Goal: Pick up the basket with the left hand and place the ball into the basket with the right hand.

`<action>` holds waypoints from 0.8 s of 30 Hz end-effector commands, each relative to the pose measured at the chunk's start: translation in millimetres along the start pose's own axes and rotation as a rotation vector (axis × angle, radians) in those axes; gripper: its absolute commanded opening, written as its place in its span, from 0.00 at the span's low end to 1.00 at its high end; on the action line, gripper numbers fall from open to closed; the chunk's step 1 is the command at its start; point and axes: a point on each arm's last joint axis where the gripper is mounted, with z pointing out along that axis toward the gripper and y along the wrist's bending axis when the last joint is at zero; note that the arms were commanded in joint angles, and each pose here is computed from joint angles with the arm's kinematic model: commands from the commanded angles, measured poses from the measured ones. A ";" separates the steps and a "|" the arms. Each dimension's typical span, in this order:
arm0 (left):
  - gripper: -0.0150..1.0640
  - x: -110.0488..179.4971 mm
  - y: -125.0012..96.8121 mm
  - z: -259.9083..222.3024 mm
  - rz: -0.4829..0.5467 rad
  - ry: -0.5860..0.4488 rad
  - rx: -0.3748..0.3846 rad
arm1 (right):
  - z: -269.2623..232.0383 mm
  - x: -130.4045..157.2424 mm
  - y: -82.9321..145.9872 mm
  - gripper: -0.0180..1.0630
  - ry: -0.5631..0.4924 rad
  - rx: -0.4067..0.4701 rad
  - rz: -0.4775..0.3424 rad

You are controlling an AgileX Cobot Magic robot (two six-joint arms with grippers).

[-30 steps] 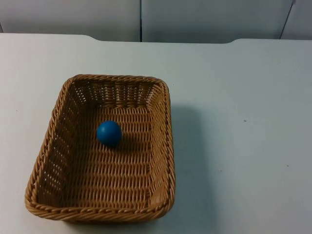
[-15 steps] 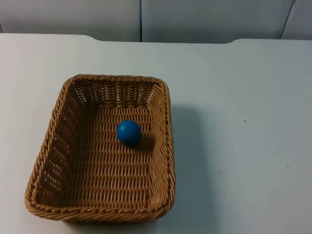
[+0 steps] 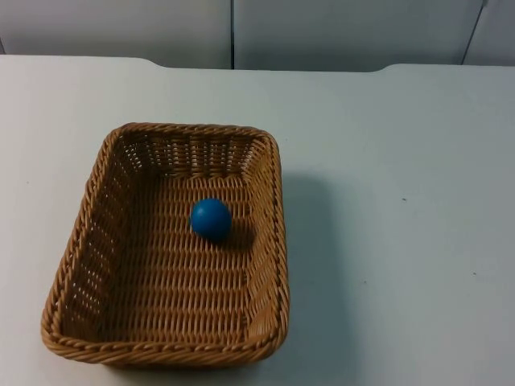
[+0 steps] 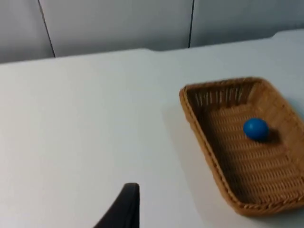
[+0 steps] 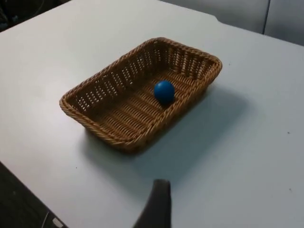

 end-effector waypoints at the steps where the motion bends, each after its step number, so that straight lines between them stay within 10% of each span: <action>1: 0.94 14.8 2.4 19.4 -0.015 0.078 -0.015 | -2.5 2.5 0.0 0.73 0.024 0.002 0.009; 24: 0.94 19.2 8.0 36.6 -0.033 0.043 -0.067 | 4.4 7.8 -8.1 0.73 0.047 0.089 -0.048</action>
